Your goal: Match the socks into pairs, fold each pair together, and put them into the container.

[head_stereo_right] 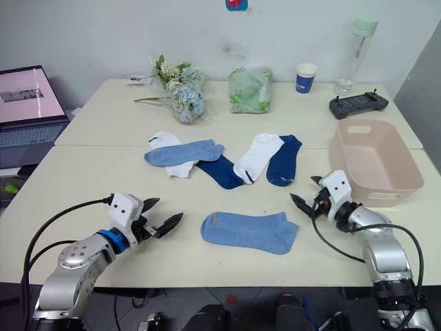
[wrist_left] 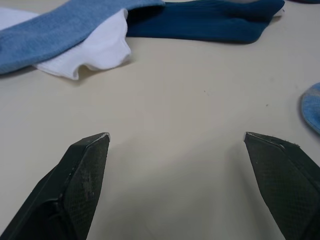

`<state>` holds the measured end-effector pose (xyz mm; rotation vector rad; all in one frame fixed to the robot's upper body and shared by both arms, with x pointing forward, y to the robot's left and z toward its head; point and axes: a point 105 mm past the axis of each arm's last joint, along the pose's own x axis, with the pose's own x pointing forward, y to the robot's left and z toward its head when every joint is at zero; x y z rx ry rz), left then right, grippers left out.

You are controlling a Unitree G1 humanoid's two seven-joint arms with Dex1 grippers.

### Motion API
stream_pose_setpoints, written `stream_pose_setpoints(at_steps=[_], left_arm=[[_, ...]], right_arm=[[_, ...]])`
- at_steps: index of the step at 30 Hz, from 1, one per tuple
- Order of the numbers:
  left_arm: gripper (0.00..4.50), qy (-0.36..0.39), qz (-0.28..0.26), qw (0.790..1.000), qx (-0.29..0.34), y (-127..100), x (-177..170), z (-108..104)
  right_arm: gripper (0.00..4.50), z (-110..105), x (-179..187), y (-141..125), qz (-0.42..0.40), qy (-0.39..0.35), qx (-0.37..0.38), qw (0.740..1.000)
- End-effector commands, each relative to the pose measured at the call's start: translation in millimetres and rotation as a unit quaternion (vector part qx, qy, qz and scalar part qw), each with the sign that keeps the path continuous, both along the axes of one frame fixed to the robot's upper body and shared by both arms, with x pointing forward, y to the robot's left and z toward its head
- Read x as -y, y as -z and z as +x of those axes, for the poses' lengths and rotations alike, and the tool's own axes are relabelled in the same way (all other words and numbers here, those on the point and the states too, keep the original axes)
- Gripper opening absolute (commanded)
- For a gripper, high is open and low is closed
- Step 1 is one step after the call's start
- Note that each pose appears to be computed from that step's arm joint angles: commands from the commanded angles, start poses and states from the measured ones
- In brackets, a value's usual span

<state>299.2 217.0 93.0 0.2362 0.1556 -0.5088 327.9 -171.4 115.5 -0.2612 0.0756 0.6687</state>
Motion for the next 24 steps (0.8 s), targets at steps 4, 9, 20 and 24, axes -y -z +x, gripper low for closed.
stream_pose_setpoints(at_steps=[4,9,20,24], left_arm=[[4.46,0.03,0.07,0.995,0.063,-25.0,10.5,33.4],[4.46,0.048,0.151,0.979,0.124,-43.4,32.3,87.2],[4.46,0.074,0.199,0.97,0.118,-36.8,59.8,136.3],[4.46,0.071,0.229,0.965,0.106,-29.7,63.8,144.6]], right_arm=[[4.5,-1.3,-15.0,-25.7,0.002,-0.031,0.031,0.999],[4.5,3.8,-24.2,-27.0,0.007,-0.043,0.038,0.998],[4.5,1.0,-25.7,-25.1,0.008,-0.03,0.049,0.998],[4.5,-2.1,-25.7,-24.1,0.012,-0.021,0.051,0.998]])
